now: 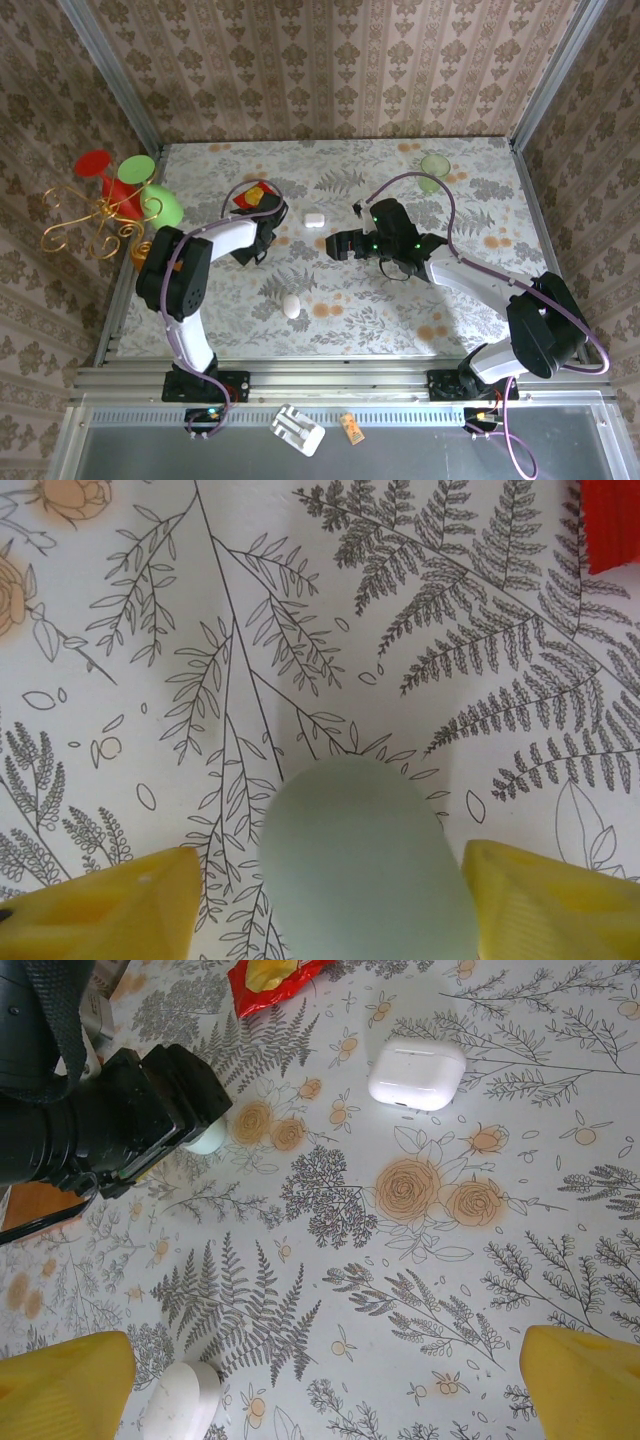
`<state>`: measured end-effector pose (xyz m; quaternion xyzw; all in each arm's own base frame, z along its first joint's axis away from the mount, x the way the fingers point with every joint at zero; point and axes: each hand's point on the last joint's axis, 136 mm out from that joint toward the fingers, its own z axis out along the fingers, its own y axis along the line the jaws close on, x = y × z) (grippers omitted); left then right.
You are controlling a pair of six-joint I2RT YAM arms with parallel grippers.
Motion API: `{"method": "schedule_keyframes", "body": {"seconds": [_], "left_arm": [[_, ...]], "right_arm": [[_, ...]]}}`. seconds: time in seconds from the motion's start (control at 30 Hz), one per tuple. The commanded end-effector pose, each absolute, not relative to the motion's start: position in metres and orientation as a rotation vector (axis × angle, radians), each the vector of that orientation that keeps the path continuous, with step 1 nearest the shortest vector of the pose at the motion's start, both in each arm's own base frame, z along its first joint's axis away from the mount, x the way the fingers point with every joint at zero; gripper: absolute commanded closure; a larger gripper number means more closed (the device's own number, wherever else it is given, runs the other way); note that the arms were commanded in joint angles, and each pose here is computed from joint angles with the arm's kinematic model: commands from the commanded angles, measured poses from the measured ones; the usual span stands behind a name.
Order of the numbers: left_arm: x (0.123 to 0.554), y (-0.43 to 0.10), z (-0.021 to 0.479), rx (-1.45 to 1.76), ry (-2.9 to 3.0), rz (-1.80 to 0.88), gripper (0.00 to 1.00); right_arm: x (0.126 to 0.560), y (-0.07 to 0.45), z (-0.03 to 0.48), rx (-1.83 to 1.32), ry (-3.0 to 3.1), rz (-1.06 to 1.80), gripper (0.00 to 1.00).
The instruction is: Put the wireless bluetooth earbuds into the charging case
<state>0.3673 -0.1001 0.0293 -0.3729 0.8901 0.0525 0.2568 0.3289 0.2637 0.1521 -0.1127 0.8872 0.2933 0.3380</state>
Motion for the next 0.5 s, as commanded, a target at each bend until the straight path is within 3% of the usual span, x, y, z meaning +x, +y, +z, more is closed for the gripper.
{"method": "schedule_keyframes", "body": {"seconds": [0.0,0.33,0.47], "left_arm": [[0.3692,-0.1021,0.0294,-1.033,2.425,0.131,0.4],[0.3699,-0.1084,0.0262,-0.992,2.467,0.11,0.65],[0.3705,-0.1095,0.0288,-0.956,2.476,0.102,0.68]], "right_arm": [[0.328,0.2647,0.1549,-0.319,2.306,0.749,0.0],[0.3283,0.2616,0.1558,-0.307,2.305,0.736,0.0],[0.3282,0.2592,0.156,-0.292,2.306,0.737,0.0]]}}
